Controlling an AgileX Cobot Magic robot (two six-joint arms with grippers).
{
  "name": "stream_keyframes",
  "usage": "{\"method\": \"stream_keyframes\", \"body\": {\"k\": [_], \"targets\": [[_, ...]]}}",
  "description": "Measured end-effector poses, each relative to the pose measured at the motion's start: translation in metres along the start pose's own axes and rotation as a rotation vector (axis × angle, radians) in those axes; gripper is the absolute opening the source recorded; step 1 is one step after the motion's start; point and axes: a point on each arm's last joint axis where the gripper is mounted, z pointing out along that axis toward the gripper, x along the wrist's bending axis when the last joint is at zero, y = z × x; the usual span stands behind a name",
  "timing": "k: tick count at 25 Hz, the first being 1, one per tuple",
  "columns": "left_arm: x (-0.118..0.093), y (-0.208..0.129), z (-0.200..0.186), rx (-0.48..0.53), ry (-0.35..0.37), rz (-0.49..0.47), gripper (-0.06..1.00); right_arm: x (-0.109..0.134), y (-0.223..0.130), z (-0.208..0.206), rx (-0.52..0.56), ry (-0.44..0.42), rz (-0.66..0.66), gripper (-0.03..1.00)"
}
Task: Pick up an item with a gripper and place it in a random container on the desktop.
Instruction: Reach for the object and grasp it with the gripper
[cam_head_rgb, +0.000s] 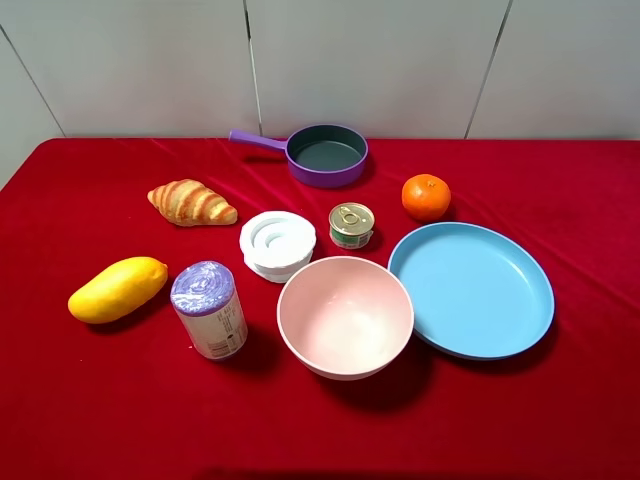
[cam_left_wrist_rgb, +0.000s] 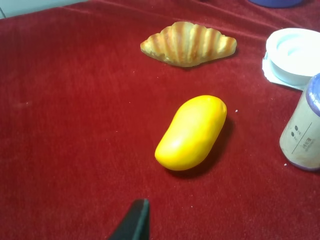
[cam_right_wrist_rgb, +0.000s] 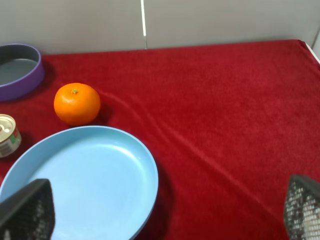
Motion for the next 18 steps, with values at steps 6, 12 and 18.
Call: {"method": "stream_keyframes", "body": {"k": [6, 12, 18], "targets": [[0.0, 0.0, 0.0, 0.0, 0.0, 0.0, 0.99, 0.0, 0.0, 0.0, 0.0, 0.0, 0.0, 0.69], [0.0, 0.0, 0.0, 0.0, 0.0, 0.0, 0.99, 0.0, 0.0, 0.0, 0.0, 0.0, 0.0, 0.69], [0.0, 0.0, 0.0, 0.0, 0.0, 0.0, 0.99, 0.0, 0.0, 0.0, 0.0, 0.0, 0.0, 0.69]]}}
